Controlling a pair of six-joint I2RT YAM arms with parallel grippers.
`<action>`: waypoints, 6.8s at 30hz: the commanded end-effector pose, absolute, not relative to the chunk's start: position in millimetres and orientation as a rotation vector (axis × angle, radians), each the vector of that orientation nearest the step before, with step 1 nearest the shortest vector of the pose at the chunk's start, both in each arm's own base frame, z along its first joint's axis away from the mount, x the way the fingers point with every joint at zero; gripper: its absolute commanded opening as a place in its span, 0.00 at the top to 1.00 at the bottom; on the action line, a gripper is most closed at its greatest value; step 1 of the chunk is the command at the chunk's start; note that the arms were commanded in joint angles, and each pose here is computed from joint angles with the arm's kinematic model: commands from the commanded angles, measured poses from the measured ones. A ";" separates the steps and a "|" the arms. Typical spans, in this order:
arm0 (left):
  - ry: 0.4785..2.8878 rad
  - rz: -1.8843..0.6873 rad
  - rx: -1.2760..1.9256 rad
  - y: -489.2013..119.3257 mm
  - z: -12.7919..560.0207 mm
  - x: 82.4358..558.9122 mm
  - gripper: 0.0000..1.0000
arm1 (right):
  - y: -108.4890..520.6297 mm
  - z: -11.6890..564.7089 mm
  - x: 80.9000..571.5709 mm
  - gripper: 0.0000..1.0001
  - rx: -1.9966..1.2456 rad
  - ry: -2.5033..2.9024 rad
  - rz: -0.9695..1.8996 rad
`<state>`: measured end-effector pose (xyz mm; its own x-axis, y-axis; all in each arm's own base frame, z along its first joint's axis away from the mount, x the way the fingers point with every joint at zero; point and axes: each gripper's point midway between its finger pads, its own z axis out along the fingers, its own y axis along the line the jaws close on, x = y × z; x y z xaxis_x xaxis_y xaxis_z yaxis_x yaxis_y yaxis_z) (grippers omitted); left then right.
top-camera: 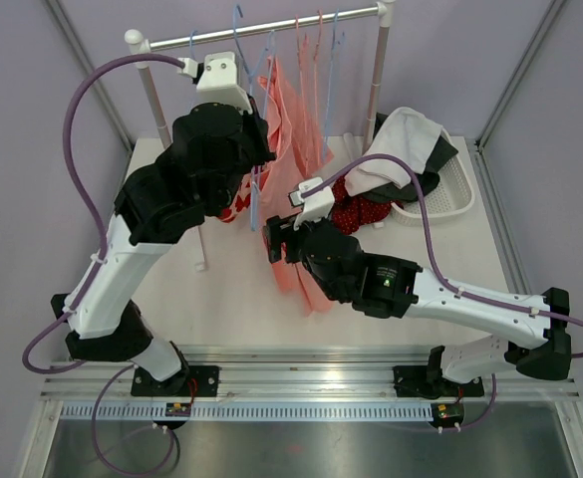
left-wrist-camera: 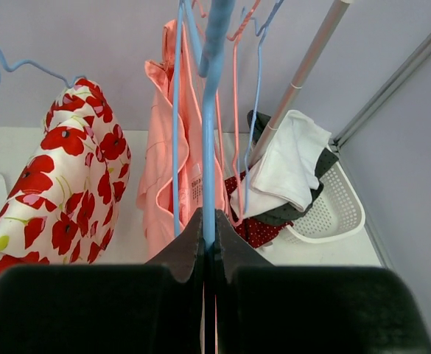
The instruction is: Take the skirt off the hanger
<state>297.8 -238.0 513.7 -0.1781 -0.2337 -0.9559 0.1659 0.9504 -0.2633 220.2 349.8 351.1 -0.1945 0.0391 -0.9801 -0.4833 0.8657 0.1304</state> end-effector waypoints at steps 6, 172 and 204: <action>1.562 -0.467 -0.216 -210.6 560.5 283.7 1.00 | 340.3 392.1 218.1 1.00 -0.218 1.627 0.520; 1.659 -1.433 0.821 -329.6 506.5 74.3 1.00 | 152.1 416.1 308.1 1.00 0.110 1.704 0.852; 2.003 -0.269 0.326 -199.5 431.5 210.5 1.00 | 125.1 426.6 271.5 1.00 0.080 1.690 0.715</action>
<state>172.2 -255.3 427.5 -0.4983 0.1046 -0.8607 0.5635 0.7935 -0.2299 278.1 136.4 427.6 -0.2727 0.4635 -0.8431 -0.3574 0.7648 0.5360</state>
